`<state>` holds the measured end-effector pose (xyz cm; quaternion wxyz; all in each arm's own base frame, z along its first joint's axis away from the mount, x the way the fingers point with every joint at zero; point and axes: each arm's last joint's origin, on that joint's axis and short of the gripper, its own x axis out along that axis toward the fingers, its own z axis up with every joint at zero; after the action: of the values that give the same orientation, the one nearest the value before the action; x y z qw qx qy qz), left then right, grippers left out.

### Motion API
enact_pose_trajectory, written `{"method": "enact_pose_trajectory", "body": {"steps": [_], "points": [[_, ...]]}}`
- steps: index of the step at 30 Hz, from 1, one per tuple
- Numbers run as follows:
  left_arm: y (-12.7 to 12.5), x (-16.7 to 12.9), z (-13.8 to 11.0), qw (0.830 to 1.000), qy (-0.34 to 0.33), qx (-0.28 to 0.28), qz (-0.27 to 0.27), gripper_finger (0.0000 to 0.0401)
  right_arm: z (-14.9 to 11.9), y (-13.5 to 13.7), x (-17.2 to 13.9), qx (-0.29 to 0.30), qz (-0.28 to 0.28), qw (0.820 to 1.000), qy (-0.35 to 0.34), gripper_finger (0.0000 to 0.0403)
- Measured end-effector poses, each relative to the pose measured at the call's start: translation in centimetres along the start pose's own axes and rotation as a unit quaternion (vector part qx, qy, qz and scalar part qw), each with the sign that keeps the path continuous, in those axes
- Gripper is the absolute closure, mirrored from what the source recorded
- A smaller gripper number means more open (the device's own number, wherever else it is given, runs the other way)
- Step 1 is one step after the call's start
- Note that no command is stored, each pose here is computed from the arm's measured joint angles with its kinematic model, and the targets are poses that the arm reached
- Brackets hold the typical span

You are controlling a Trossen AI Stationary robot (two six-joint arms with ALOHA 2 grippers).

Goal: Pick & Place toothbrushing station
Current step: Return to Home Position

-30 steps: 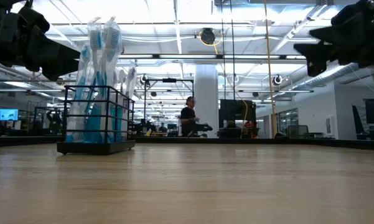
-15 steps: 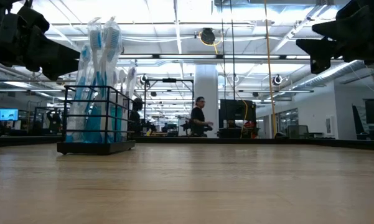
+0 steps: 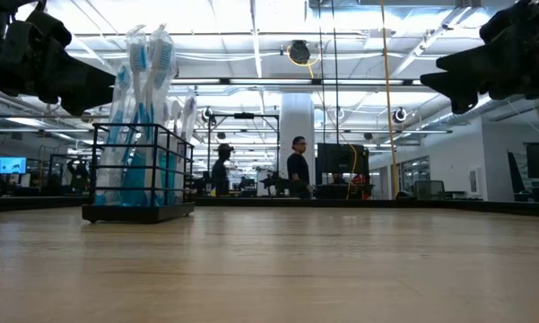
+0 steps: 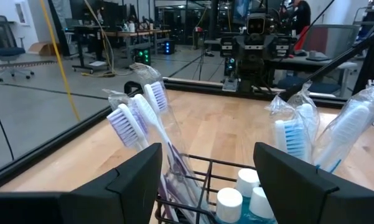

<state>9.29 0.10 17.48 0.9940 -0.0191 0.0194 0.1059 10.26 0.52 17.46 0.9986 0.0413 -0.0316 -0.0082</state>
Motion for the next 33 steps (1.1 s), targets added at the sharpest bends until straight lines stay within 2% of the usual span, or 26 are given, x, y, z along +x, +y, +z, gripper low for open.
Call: {"method": "enact_pose_trajectory", "body": {"steps": [4, 11, 33], "points": [[0.0, 0.0, 0.0, 1.0, 0.0, -0.004, 0.0, 0.0139, -0.22, -0.2, -0.01, 0.019, -0.033, 0.999, 0.009, 0.0206], [0.0, 0.0, 0.0, 1.0, 0.0, 0.011, 0.0, 0.0139, -0.78, -0.24, -0.04, 0.062, -0.035, 0.997, 0.037, 0.0206], [0.0, 0.0, -0.01, 1.0, 0.0, 0.022, 0.0, 0.0139, -0.67, -0.23, -0.03, 0.055, -0.034, 0.997, 0.031, 0.0206]]}}
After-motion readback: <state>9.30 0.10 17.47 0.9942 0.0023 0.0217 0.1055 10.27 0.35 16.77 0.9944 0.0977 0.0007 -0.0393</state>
